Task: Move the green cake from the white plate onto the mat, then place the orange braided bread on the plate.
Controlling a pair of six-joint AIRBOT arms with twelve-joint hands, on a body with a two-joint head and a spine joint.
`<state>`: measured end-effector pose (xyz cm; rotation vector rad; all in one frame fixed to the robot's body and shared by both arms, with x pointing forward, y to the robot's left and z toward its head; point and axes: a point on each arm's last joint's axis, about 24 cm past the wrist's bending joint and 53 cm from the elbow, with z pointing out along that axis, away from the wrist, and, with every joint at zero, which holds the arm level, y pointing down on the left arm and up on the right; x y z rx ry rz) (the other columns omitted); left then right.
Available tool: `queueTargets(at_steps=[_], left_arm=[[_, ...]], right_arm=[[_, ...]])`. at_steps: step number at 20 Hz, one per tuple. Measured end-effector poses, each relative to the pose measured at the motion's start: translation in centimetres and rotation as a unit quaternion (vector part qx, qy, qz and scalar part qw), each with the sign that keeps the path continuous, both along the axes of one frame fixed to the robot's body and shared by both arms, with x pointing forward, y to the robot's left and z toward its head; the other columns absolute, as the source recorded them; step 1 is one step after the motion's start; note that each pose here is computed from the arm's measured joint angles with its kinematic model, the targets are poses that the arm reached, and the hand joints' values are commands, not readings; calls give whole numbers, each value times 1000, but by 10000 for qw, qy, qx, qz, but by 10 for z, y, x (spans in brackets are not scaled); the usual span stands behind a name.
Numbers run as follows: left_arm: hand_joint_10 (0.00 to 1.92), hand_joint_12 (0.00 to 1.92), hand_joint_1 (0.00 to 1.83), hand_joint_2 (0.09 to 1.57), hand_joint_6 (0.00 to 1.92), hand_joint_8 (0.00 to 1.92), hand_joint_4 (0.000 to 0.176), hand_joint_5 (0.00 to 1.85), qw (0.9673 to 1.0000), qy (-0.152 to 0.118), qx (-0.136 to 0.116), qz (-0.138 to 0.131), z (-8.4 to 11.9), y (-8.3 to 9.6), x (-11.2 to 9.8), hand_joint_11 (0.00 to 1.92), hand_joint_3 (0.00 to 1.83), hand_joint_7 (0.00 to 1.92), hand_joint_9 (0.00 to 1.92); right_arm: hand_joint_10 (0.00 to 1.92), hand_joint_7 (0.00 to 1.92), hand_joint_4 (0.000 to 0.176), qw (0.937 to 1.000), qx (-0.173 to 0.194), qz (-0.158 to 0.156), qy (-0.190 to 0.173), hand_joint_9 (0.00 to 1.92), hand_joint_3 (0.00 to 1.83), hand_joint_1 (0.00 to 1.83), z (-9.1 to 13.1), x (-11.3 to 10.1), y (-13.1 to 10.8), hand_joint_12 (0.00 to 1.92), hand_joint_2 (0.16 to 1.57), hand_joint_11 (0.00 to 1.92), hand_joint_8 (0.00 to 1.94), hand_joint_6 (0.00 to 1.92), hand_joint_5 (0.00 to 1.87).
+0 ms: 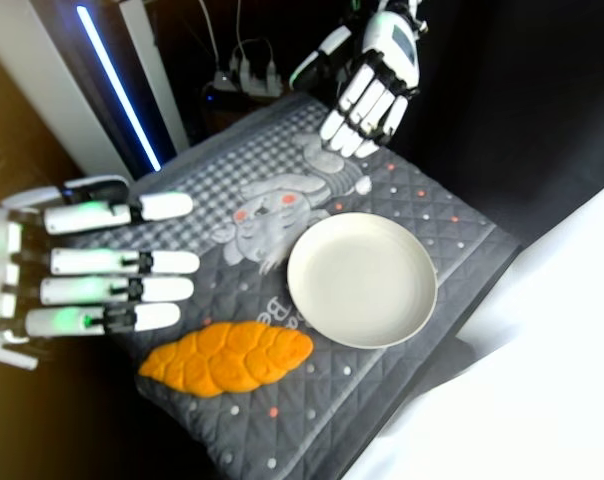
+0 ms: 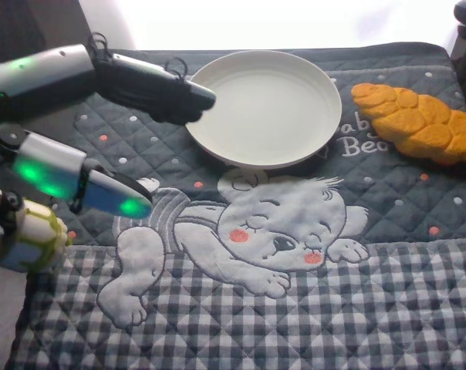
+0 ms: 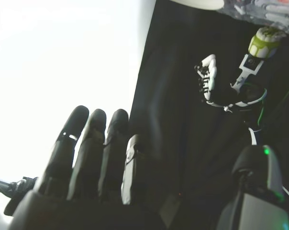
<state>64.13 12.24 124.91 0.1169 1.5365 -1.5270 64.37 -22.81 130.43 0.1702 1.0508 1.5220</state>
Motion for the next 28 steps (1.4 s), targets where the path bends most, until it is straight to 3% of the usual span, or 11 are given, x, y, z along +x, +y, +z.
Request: queueTargets(at_steps=[4,7,11,13,17,20,22,23,25,26,28], left_arm=[[31,1183,1052,819,3,2,0,559,9998,-112,-68,117,7,7,2,395,0,670,789],[52,1328,1037,757,0,7,0,550,9991,-265,-256,185,17,8,3,388,0,709,856],[69,1428,1033,771,2,15,0,559,9989,-285,-353,113,17,1,1,376,0,753,876],[71,1460,1032,763,0,2,0,543,9989,-303,-343,119,18,2,1,343,0,723,856],[46,1440,996,883,10,5,10,537,9967,-555,-551,235,37,10,5,294,23,702,788],[48,1539,934,911,0,0,0,510,9940,-788,-724,245,55,13,3,231,3,667,769],[60,1555,905,1024,1,3,0,507,9924,-955,-720,302,62,17,1,215,17,676,755],[52,1524,904,1043,0,0,0,490,9916,-1025,-692,366,65,22,0,200,12,656,726],[36,1368,847,970,0,0,8,426,9893,-1107,-774,556,73,37,-6,198,0,631,703],[33,1304,845,929,1,3,9,420,9874,-1147,-879,643,77,48,-12,215,0,641,716],[6,1280,870,862,0,0,11,392,9851,-1278,-788,840,78,64,-14,173,0,560,663]], right_arm=[[3,423,154,10000,-45,2,-12,276,12,857,0,1,0,598,691,0,0,0,215],[2,398,137,9999,-64,-61,51,237,10,814,-2,4,-3,434,725,0,0,1,217],[7,431,170,9999,-69,-58,58,245,11,829,-3,4,-2,414,736,0,11,2,223],[9,435,174,9999,-74,-53,56,253,3,852,-3,4,-2,413,722,0,10,8,245],[0,443,157,9999,-110,-113,32,245,13,857,-2,7,-6,553,778,0,0,2,284],[0,412,175,9997,-193,-152,60,215,9,870,-4,10,-8,544,805,0,0,0,277],[3,394,158,9992,-280,-242,125,196,7,892,-5,18,-11,611,834,0,0,0,262],[7,381,131,9990,-324,-282,114,214,5,872,4,26,-8,747,848,0,0,0,254],[3,338,132,9989,-400,-232,-62,213,0,810,27,37,7,838,814,0,2,1,230],[0,340,149,9989,-406,-156,-174,200,0,809,36,39,17,838,804,0,3,3,233],[1,329,175,9970,-768,-104,55,186,0,785,20,51,36,868,794,0,1,2,235]])
